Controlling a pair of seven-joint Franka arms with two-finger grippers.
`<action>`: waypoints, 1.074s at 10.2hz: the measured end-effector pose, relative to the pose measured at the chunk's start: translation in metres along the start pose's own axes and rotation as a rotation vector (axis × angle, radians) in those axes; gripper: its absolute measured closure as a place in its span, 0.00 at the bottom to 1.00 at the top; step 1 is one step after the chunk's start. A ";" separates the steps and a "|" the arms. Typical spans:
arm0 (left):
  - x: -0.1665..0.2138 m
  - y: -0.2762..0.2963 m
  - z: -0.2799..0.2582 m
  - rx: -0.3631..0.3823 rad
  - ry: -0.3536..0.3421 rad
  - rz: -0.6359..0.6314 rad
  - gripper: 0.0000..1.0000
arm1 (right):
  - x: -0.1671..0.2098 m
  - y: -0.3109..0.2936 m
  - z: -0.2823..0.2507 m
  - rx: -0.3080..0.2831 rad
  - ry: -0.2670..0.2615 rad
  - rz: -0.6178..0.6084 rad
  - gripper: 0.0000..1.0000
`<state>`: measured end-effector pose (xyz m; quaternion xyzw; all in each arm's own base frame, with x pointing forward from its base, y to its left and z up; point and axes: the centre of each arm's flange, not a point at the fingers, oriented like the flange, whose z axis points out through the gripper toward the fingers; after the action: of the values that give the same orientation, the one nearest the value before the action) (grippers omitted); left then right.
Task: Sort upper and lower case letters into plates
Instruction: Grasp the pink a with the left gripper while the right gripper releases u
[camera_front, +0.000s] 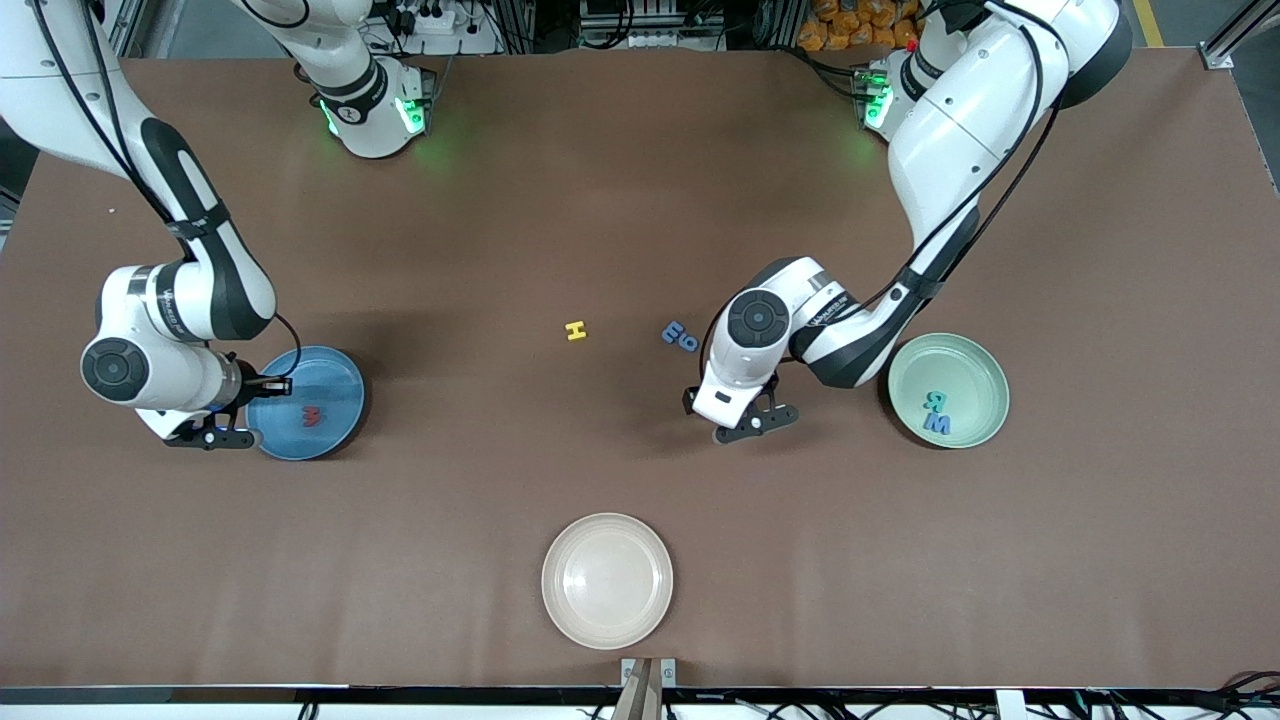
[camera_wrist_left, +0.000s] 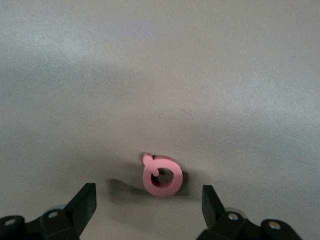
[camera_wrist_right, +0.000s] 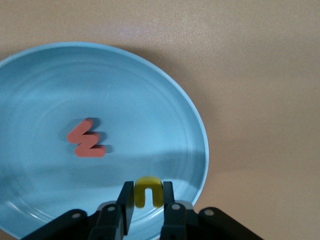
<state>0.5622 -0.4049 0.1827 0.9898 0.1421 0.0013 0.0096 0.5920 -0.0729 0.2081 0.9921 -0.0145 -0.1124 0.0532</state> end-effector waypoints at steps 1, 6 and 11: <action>-0.001 0.001 0.002 0.001 -0.002 0.002 0.07 | 0.000 0.000 0.000 0.000 -0.001 0.000 0.51; 0.008 -0.006 0.004 0.009 0.008 -0.012 0.18 | -0.004 -0.012 -0.025 -0.007 -0.024 -0.015 0.00; 0.011 -0.008 0.005 0.013 0.011 -0.016 0.21 | -0.017 -0.082 -0.094 0.028 -0.027 0.083 0.00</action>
<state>0.5705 -0.3941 0.1773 0.9886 0.1503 0.0056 0.0022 0.5976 0.0185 0.2942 0.9897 -0.0582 -0.1231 0.0437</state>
